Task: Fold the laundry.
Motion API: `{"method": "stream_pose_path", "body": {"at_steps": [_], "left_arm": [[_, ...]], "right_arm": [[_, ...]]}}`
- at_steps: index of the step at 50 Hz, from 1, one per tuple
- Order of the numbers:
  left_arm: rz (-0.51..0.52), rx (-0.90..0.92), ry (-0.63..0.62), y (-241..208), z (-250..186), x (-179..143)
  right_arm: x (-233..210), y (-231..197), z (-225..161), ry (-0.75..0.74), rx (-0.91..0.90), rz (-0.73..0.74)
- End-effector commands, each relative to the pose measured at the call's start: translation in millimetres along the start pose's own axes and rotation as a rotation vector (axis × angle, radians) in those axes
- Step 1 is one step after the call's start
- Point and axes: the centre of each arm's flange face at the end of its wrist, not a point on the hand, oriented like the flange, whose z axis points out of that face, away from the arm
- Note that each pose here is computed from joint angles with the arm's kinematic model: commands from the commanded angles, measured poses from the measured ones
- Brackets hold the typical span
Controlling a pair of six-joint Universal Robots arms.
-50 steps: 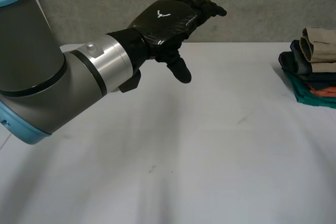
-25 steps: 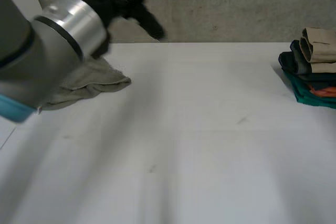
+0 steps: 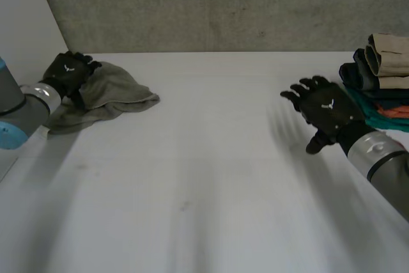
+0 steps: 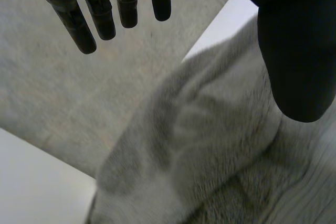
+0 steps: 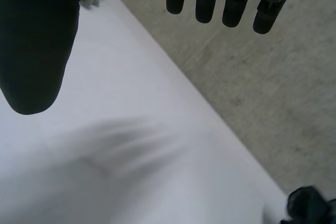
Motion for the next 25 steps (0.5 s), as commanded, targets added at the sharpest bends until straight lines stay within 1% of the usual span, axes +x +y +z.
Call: {"method": "stream_pose_path", "body": {"at_steps": [1, 5, 11, 15, 18, 21, 22, 23, 25], "left_arm": [[-0.033, -0.002, -0.021, 41, 23, 2], [-0.042, 0.01, -0.019, 50, 29, 6], [-0.096, 0.034, 0.017, 59, 35, 17], [-0.096, 0.062, -0.015, 50, 39, 15], [-0.105, 0.071, -0.074, 27, 39, 18], [-0.152, 0.115, -0.147, -21, 30, 5], [-0.169, 0.128, -0.152, -32, 27, 4], [-0.203, 0.165, -0.148, -54, 18, 2], [-0.238, 0.207, -0.138, -74, 9, 3]], "right_arm": [[-10, 21, -1, -0.025, -0.059, 0.036], [-12, 24, -1, -0.033, -0.067, 0.042], [-15, 27, 0, -0.038, -0.073, 0.043], [-15, 28, 0, -0.034, -0.078, 0.044], [-14, 29, 0, -0.025, -0.083, 0.043], [-14, 29, 0, -0.023, -0.086, 0.045], [-14, 29, 0, -0.021, -0.086, 0.044], [-14, 29, 0, -0.019, -0.086, 0.044], [-13, 29, 0, -0.017, -0.086, 0.044]]}}
